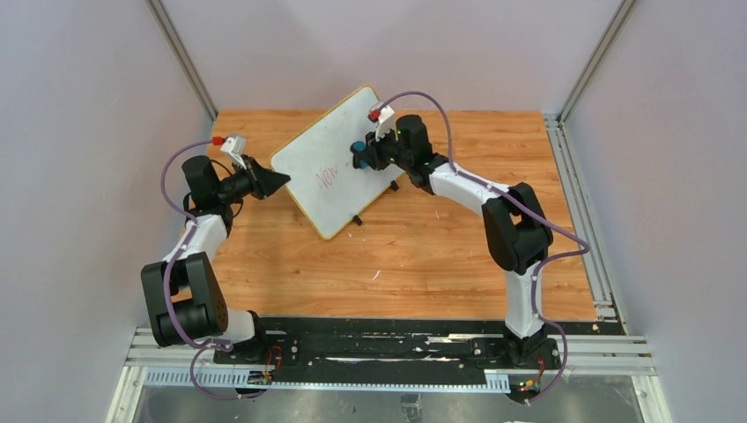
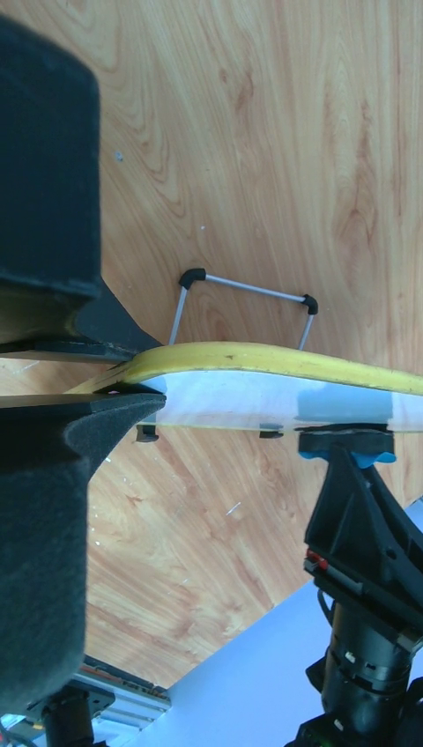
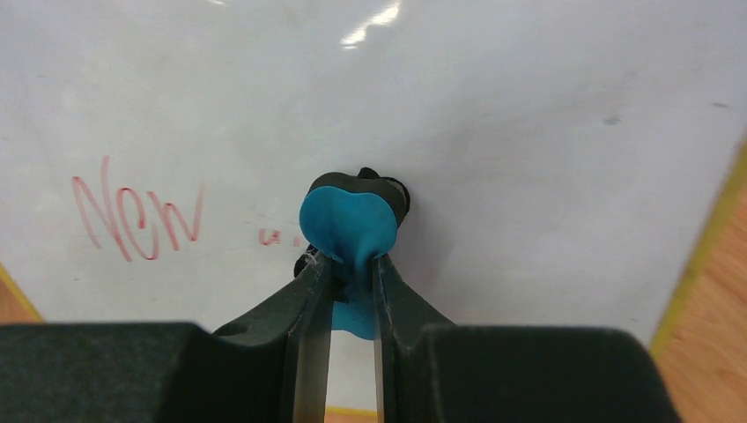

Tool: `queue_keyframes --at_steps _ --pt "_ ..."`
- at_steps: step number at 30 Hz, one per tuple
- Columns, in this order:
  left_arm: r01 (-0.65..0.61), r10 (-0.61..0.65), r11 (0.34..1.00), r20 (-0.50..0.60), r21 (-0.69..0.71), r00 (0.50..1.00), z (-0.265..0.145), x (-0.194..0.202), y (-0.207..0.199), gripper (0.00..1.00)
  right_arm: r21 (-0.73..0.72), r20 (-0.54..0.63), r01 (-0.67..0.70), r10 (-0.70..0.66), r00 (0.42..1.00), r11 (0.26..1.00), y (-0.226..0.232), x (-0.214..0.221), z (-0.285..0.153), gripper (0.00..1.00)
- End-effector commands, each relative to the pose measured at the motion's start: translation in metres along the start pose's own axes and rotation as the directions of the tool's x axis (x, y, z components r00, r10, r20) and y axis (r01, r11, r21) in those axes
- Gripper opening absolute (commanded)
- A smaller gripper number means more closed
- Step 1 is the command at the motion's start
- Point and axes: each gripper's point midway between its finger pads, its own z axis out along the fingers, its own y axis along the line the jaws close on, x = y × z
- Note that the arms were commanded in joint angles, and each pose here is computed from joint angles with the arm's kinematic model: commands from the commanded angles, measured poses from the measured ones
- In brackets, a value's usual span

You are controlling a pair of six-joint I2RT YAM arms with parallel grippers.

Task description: Erase the whiteboard

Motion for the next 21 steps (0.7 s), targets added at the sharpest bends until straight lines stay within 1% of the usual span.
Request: queue_keyframes --at_steps 1,4,9,14,21 --pt "-0.055 0.054 0.998 -0.037 -0.036 0.998 -0.001 0.014 0.011 0.00 0.088 0.004 0.008 -0.009 1.000 0.996 -0.044 -0.005 -0.007 0.01" --pt "-0.054 0.052 0.998 -0.038 -0.036 0.998 -0.001 0.014 0.011 0.00 0.081 0.003 0.005 -0.005 1.000 0.997 -0.046 -0.006 -0.006 0.01" --pt "-0.055 0.054 0.998 -0.035 -0.039 0.998 -0.001 0.013 0.011 0.00 0.035 0.007 -0.012 0.012 1.000 0.999 -0.029 -0.003 0.001 0.01" --pt "-0.056 0.055 0.998 -0.033 -0.037 0.998 -0.001 0.012 0.010 0.00 -0.019 -0.001 -0.003 0.003 1.000 1.000 0.003 0.002 0.010 0.01" --pt "-0.053 0.052 0.998 -0.035 -0.039 0.998 -0.001 0.013 0.011 0.00 -0.092 0.021 -0.004 0.006 1.000 0.996 0.053 0.001 0.009 0.01"
